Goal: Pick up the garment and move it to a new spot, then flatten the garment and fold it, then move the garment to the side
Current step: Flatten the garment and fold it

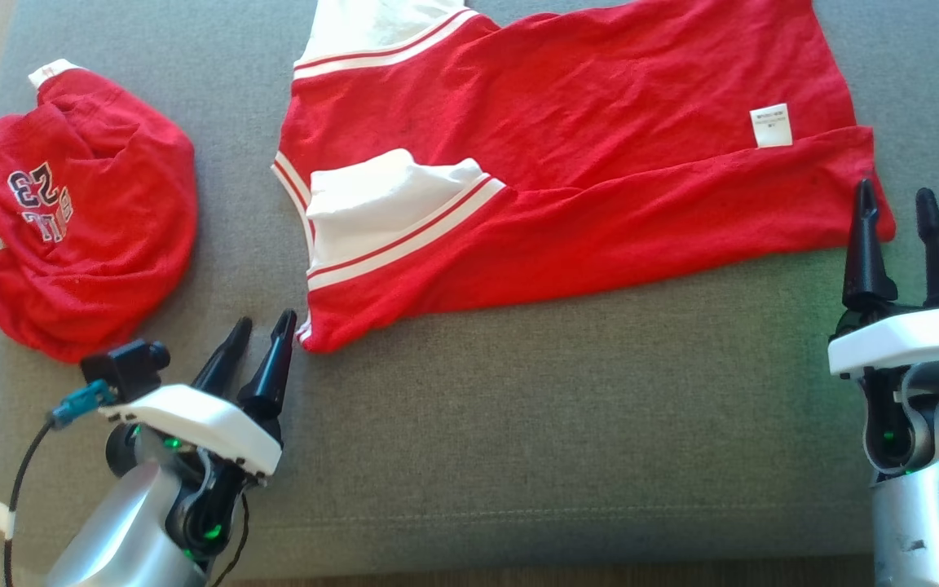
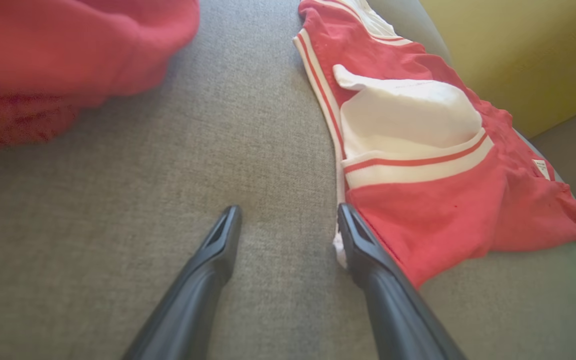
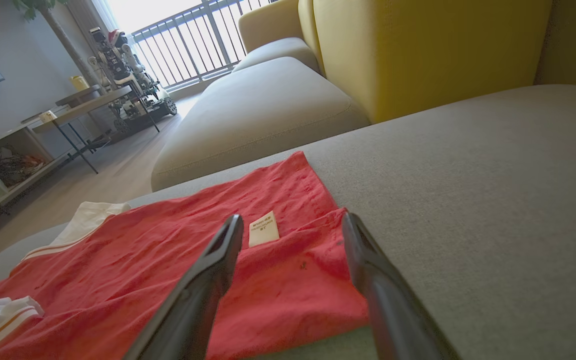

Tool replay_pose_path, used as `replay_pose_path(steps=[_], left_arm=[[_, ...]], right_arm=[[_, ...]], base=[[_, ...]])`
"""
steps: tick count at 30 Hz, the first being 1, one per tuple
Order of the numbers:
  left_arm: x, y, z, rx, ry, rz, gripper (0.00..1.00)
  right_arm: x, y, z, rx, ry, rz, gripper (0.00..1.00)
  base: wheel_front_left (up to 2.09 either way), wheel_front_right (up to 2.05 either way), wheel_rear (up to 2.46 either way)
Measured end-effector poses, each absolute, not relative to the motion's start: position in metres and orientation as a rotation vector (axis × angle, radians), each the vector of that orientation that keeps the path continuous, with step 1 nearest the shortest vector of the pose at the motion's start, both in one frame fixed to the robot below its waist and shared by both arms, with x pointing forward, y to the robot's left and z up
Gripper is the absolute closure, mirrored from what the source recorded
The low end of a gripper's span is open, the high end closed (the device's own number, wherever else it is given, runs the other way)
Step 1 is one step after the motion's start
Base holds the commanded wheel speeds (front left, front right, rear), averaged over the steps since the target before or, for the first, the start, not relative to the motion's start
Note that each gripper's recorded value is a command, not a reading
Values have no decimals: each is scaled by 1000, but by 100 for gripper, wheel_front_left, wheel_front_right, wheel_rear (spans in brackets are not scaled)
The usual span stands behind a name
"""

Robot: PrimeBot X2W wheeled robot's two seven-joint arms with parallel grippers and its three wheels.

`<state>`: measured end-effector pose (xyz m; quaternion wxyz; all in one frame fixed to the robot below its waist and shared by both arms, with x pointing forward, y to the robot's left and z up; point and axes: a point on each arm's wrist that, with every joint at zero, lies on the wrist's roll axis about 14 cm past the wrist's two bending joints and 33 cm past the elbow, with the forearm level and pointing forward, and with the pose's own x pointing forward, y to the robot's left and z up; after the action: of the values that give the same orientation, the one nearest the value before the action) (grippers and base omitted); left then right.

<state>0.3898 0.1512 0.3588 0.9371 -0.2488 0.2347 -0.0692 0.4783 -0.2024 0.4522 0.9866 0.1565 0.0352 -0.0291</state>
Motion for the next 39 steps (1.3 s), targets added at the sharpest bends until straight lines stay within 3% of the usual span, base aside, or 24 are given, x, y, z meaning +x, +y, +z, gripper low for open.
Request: replay_pose_path(steps=[25, 26, 27, 29, 39], left_arm=[[396, 104, 355, -447, 577, -348, 0], [394, 102, 355, -440, 589, -366, 4], [394, 101, 355, -438, 600, -374, 49], [391, 101, 353, -425, 622, -388, 100], [376, 103, 352, -418, 655, -398, 100]], right_arm=[[473, -212, 443, 305, 88, -84, 0], [473, -212, 443, 305, 90, -84, 0], [473, -212, 442, 305, 92, -84, 0], [473, -211, 442, 305, 94, -83, 0], [474, -200, 413, 314, 278, -61, 0]], base=[[0, 0, 0], [0, 0, 0], [0, 0, 0], [0, 0, 0], [0, 0, 0]])
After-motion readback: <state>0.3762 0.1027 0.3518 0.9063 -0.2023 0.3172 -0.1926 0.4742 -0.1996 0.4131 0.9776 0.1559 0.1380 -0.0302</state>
